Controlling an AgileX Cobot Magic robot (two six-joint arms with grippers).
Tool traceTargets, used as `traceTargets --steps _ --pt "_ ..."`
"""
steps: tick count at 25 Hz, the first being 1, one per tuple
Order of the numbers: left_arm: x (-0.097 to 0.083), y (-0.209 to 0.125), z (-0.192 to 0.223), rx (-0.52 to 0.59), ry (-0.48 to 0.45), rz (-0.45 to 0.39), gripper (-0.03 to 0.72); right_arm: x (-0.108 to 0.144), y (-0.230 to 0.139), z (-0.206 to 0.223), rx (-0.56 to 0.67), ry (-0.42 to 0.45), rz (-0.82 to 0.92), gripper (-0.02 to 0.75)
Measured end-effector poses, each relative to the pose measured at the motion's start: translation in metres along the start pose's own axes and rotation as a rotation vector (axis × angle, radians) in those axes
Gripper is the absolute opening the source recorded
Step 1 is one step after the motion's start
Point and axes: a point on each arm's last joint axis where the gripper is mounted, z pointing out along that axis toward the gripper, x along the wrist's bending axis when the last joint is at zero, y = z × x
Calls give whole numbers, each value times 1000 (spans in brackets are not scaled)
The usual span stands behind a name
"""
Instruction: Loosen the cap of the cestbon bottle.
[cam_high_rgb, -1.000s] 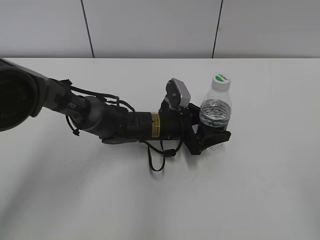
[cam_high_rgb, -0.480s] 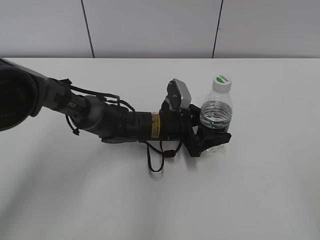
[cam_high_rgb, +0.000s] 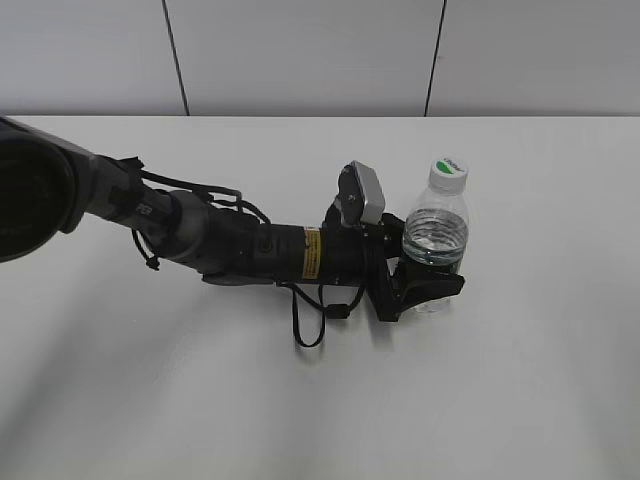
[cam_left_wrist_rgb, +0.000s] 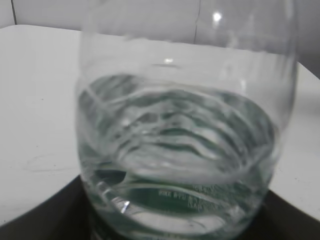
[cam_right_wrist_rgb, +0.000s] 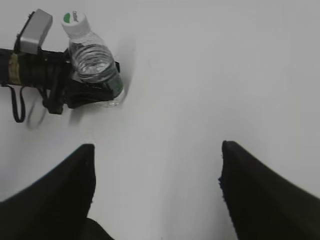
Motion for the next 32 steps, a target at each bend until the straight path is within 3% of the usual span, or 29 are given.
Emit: traceTargets --steps 8,12,18,24,28,32 --pt "0 0 0 2 -4 3 509 9 63 59 199 218 82 590" --pt "-1 0 0 2 -8 5 508 17 86 92 308 285 63 590" --pt "-1 0 0 2 -11 7 508 28 117 138 441 348 42 590" --pt "-1 0 0 2 -12 7 508 28 142 160 422 358 10 590" --pt "-1 0 0 2 -12 7 508 30 145 159 411 385 -22 590" --pt "-1 0 0 2 -13 8 508 31 137 171 493 413 -7 590"
